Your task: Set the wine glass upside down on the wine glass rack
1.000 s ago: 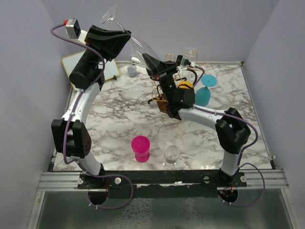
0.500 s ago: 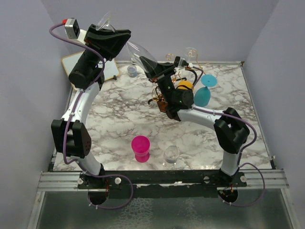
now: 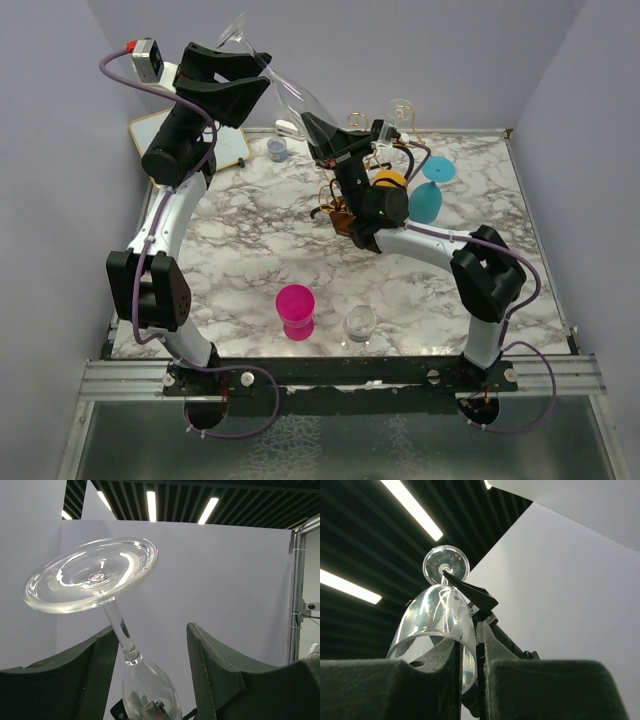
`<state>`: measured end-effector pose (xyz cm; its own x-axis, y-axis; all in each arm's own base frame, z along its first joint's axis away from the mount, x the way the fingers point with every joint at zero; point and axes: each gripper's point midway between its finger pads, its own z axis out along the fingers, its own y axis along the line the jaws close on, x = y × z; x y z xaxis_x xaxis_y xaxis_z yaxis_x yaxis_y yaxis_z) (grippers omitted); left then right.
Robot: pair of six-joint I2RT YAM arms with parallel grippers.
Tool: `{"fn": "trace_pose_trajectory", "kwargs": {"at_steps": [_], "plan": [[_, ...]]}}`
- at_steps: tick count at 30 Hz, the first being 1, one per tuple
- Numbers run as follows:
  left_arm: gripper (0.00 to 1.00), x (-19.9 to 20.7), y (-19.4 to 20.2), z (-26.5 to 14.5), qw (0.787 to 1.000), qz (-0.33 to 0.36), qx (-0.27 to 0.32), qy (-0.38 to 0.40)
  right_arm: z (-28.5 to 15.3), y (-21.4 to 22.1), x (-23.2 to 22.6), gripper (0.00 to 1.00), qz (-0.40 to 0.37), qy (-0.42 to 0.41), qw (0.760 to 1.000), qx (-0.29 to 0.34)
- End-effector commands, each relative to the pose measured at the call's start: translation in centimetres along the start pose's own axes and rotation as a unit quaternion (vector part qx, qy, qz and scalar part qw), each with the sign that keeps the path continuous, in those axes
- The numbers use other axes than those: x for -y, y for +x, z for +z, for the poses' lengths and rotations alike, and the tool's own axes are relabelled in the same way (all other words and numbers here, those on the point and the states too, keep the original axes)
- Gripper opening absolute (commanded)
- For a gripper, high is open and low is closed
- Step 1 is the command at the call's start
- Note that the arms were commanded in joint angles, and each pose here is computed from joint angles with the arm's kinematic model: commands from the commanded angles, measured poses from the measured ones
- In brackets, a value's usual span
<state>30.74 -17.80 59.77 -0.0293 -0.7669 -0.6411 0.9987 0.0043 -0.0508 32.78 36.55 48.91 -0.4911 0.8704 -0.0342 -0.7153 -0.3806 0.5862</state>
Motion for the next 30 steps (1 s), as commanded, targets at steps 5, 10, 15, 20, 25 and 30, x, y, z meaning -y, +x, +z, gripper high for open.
{"fn": "trace_pose_trajectory", "kwargs": {"at_steps": [5,10,15,20,25,30], "plan": [[0.49,5.2,-1.4,0.3,0.993,0.081,0.017,0.089,-0.5,-3.1,-10.7,0.01,0.004,-0.181,0.982,0.047],[0.36,4.7,-1.3,0.3,0.993,0.077,0.018,0.084,-0.4,-2.8,-10.7,0.01,0.003,-0.185,0.982,0.041],[0.28,4.8,-1.3,0.4,0.993,0.08,0.016,0.088,-0.4,-2.6,-10.8,0.01,-0.002,-0.189,0.981,0.037],[0.26,4.9,-1.1,0.7,0.992,0.08,0.016,0.094,-0.4,-2.4,-10.7,0.01,-0.01,-0.191,0.981,0.033],[0.29,5.0,-0.7,0.7,0.992,0.077,0.014,0.098,-0.3,-2.4,-10.7,0.01,-0.003,-0.192,0.981,0.034],[0.21,4.8,-0.3,0.8,0.993,0.071,0.01,0.095,-0.1,-2.7,-10.7,0.01,0.004,-0.191,0.981,0.043]]}}
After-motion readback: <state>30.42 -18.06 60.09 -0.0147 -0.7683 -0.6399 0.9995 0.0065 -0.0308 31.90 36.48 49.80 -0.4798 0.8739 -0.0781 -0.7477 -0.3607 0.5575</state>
